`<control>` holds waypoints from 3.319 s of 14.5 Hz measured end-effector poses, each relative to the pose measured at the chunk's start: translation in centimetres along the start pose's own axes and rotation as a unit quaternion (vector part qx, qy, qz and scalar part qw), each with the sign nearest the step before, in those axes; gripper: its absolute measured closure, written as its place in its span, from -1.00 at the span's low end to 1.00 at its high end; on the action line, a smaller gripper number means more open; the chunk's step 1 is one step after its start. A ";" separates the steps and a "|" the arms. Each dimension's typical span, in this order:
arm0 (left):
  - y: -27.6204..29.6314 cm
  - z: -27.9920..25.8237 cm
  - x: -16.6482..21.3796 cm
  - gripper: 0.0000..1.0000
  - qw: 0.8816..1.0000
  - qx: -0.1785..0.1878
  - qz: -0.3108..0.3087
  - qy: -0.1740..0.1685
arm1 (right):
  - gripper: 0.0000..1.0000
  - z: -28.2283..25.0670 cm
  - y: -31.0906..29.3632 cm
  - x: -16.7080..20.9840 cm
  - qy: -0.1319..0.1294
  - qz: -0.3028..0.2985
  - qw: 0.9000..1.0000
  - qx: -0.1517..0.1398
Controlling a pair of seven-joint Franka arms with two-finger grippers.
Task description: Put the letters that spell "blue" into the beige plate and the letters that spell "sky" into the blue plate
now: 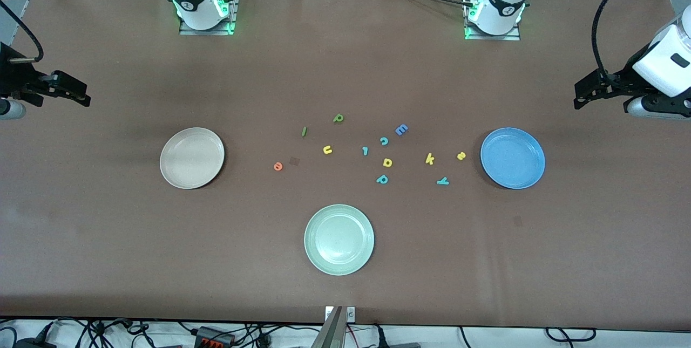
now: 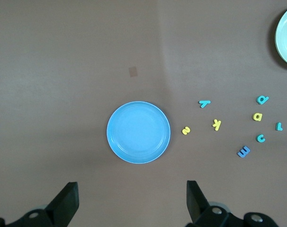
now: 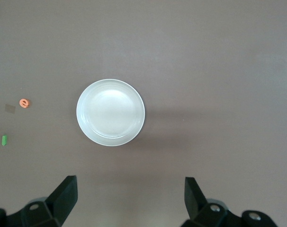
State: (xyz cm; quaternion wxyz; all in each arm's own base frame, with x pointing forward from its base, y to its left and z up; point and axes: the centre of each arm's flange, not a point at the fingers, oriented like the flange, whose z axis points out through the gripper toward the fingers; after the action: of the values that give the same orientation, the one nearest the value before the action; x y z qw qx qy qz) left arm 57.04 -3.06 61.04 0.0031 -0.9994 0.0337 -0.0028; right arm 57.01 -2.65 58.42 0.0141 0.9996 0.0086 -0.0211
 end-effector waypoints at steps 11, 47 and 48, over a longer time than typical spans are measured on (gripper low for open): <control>0.0 0.0 0.0 -1.00 1.000 0.000 0.000 -0.001 | -1.00 0.3 0.5 -0.1 -0.007 0.005 1.000 0.001; 23.8 41.6 0.3 -0.62 0.980 0.000 0.185 -0.070 | -1.00 34.9 -31.9 5.4 -0.060 0.043 0.997 0.005; 23.7 42.0 0.3 -0.56 0.980 0.000 0.185 -0.069 | -1.00 36.0 -33.0 5.2 -0.057 0.063 0.996 0.004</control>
State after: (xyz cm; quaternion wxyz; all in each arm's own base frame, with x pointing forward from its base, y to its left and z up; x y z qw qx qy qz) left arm 55.97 -26.48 18.93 0.0058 -0.9736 0.2179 0.0671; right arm 60.09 29.34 21.28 0.0124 0.9954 -0.0551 -0.0768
